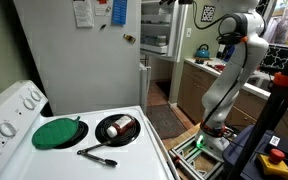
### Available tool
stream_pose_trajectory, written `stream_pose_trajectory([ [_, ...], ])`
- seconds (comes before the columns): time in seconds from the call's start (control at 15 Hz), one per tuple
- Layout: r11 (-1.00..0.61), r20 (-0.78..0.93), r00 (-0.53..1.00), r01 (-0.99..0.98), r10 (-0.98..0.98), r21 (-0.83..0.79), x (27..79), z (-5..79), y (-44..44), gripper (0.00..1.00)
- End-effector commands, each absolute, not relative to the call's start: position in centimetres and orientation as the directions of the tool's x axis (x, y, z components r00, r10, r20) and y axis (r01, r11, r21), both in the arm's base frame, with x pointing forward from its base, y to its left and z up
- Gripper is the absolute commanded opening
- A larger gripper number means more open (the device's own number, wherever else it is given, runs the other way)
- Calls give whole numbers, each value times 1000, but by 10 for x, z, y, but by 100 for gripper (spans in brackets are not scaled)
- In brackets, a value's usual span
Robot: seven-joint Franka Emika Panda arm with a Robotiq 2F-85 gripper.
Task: Take the container out of the top refrigerator door and put it on the stovetop
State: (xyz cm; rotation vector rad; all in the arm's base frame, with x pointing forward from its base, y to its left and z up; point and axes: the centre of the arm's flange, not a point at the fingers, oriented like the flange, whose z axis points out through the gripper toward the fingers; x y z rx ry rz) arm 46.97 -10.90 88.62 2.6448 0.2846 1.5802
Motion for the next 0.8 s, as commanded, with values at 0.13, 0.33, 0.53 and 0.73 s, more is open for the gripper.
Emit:
stream_pose_trajectory([
  [0.13,-987,821,548,75,159,142,499,894,-118,100],
  [0.33,-984,792,583,85,179,160,509,884,-118,100],
  [0.53,-984,792,587,50,168,171,522,882,-122,100],
  [0.73,-983,803,571,35,167,179,529,881,-123,74],
])
